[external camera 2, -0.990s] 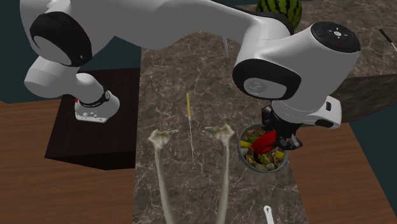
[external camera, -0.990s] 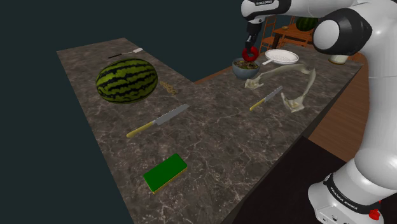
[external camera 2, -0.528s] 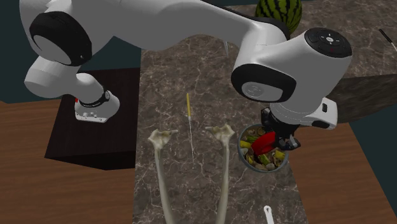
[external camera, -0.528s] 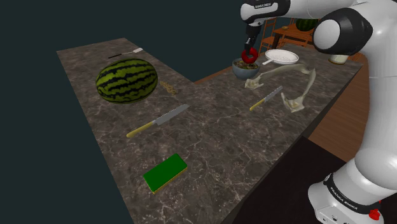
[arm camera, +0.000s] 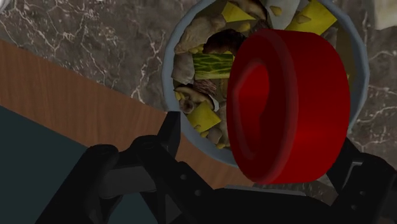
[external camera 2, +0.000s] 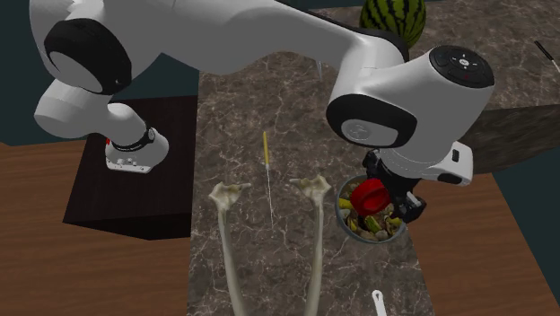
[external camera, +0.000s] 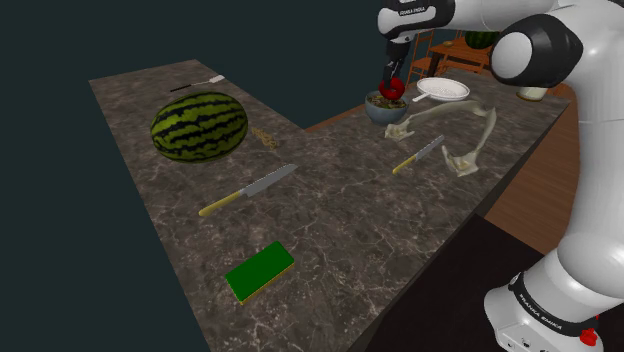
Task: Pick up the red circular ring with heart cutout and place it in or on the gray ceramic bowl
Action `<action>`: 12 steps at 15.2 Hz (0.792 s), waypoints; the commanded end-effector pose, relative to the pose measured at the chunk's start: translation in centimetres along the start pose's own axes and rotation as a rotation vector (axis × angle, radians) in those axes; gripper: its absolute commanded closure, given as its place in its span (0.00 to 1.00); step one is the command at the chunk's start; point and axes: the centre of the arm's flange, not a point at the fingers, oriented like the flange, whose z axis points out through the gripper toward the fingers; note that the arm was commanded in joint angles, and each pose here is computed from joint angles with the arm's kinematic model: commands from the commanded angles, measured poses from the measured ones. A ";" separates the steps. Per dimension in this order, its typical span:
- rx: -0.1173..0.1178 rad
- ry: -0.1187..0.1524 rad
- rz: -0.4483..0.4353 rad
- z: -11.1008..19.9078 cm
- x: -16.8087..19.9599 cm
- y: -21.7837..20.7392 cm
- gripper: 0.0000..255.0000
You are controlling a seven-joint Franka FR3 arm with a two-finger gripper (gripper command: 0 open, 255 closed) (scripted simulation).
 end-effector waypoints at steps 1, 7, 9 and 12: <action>0.000 0.000 0.000 0.1 0.0 0.0 0.00; 0.000 0.000 0.000 -4.9 0.0 0.0 0.00; 0.000 0.000 0.000 -4.9 0.0 0.0 0.00; 0.000 0.000 0.000 -4.9 0.0 0.0 0.00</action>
